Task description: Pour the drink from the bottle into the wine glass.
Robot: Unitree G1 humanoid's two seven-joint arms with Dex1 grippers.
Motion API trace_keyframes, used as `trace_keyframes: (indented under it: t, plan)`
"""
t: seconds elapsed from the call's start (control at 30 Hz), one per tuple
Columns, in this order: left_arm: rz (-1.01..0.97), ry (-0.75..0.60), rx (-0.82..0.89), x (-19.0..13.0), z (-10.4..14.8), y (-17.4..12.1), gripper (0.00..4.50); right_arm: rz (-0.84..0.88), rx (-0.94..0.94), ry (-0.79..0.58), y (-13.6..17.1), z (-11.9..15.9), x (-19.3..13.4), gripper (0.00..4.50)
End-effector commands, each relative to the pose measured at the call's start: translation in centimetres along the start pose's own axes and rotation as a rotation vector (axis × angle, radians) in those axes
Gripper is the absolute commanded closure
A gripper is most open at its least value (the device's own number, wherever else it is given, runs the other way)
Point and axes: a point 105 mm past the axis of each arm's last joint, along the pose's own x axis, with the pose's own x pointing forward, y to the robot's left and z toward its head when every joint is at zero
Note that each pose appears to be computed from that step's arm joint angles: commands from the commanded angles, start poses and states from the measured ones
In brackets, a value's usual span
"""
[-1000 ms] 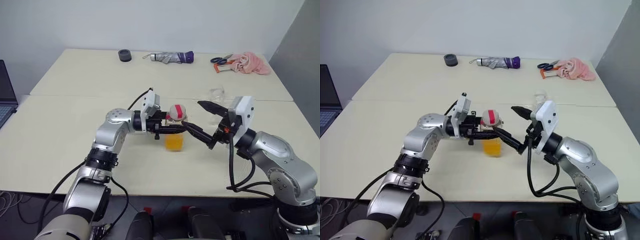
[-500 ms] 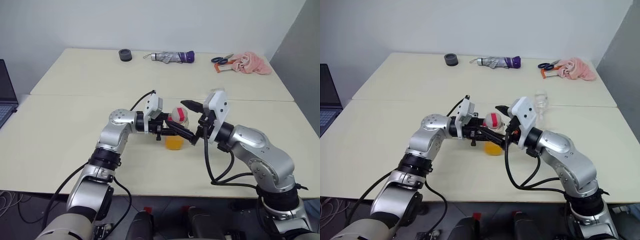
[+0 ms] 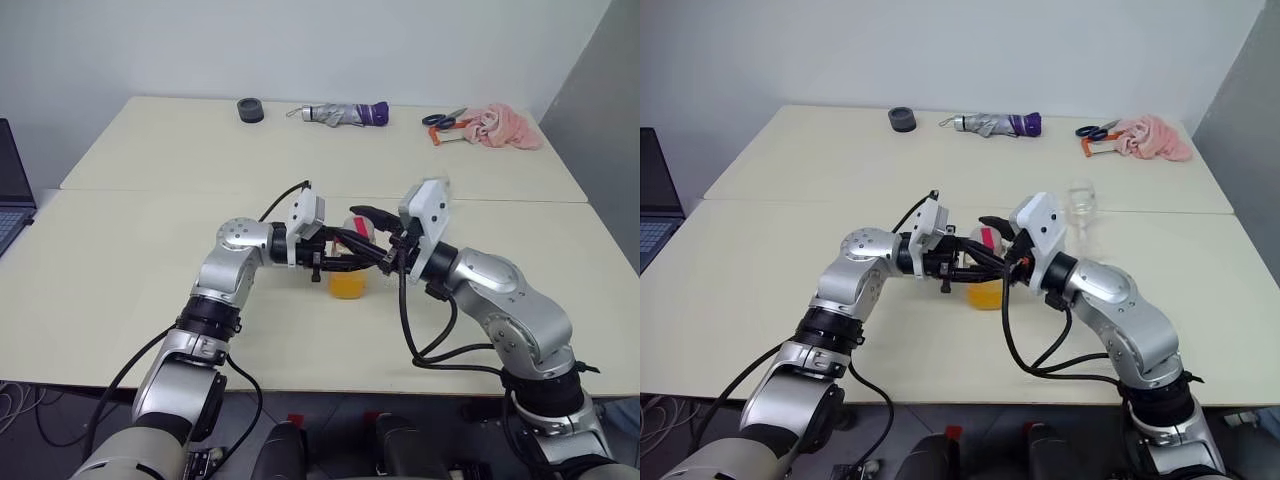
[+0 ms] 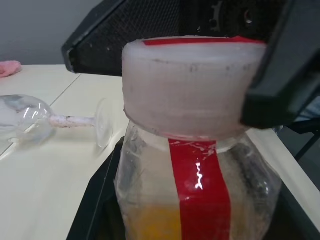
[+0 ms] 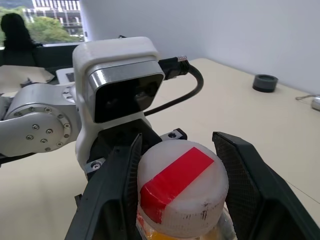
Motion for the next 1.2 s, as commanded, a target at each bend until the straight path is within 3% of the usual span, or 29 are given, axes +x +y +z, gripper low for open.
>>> trace_keyframes:
  t: [0.03,0.17,0.37,0.47,0.57,0.83,0.97,1.2]
  plan:
    - [-0.03,-0.033,0.045,0.0,1.7,-0.2,2.66,0.321,-0.118,-0.011,2.1,1.2,-0.2,2.57]
    - [-0.035,-0.058,0.053,0.0,2.5,-0.1,2.67,0.5,-0.257,0.109,0.5,0.5,0.0,2.57]
    - [-0.003,-0.079,0.054,0.3,2.7,0.0,2.67,0.435,-0.209,0.097,-1.8,1.1,0.0,2.57]
    - [0.024,-0.081,0.042,0.3,2.4,0.0,2.67,0.261,-0.191,0.026,-3.0,2.0,-1.2,1.53]
    - [0.06,-0.08,0.047,0.2,2.2,0.2,2.68,0.124,-0.183,-0.046,-2.0,3.4,-2.3,0.5]
    - [0.111,-0.104,0.054,0.7,2.4,1.0,2.68,-0.205,-0.077,-0.061,0.8,2.4,-2.4,0.46]
    - [0.112,-0.109,0.066,1.3,2.5,1.3,2.68,-0.36,-0.06,-0.059,-0.2,2.2,-1.8,0.46]
    - [0.109,-0.111,0.076,1.6,2.6,1.6,2.68,-0.385,-0.03,-0.068,-0.2,2.1,-1.2,0.46]
